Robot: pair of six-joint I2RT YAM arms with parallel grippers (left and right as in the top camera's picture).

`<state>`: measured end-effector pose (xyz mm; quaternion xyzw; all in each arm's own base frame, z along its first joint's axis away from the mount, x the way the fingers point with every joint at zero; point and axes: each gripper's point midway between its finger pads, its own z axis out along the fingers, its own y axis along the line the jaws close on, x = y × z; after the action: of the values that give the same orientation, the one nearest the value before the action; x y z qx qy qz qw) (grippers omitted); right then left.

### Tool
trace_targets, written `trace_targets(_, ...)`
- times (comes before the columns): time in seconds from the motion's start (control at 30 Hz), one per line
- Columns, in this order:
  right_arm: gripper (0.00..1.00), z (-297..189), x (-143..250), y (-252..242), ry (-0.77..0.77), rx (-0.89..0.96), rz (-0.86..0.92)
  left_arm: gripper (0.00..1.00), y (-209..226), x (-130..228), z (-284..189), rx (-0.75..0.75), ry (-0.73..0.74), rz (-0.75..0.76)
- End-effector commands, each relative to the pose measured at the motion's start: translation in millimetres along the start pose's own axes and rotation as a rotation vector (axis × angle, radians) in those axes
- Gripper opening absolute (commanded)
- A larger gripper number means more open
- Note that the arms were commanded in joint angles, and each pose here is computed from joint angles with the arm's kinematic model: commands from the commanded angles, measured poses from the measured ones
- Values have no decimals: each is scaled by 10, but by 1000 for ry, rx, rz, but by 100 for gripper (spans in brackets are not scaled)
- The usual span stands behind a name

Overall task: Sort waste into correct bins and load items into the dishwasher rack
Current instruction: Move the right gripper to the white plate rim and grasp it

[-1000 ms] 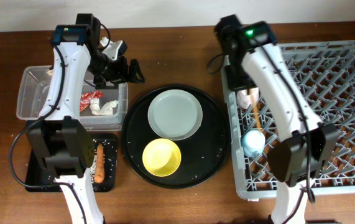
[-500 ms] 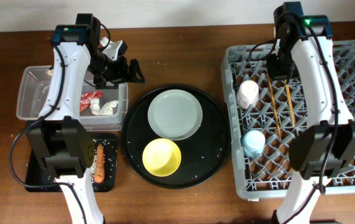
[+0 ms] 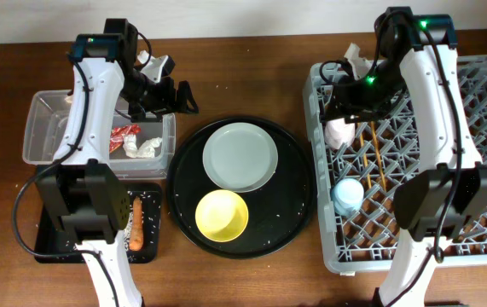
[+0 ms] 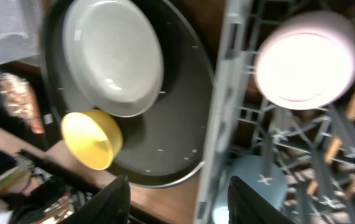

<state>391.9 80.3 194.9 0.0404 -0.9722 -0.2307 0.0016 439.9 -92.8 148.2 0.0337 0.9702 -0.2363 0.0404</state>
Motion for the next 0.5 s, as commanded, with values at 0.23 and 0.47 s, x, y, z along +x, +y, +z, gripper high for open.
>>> trace_targets(0.23,40,129,1090,1419,59,179,-312,99,-78,-29,-182,-5,-48,17)
trace_targets(0.47,41,-912,1762,1687,-283,118,-420,99,-78,-29,-182,-5,-48,17)
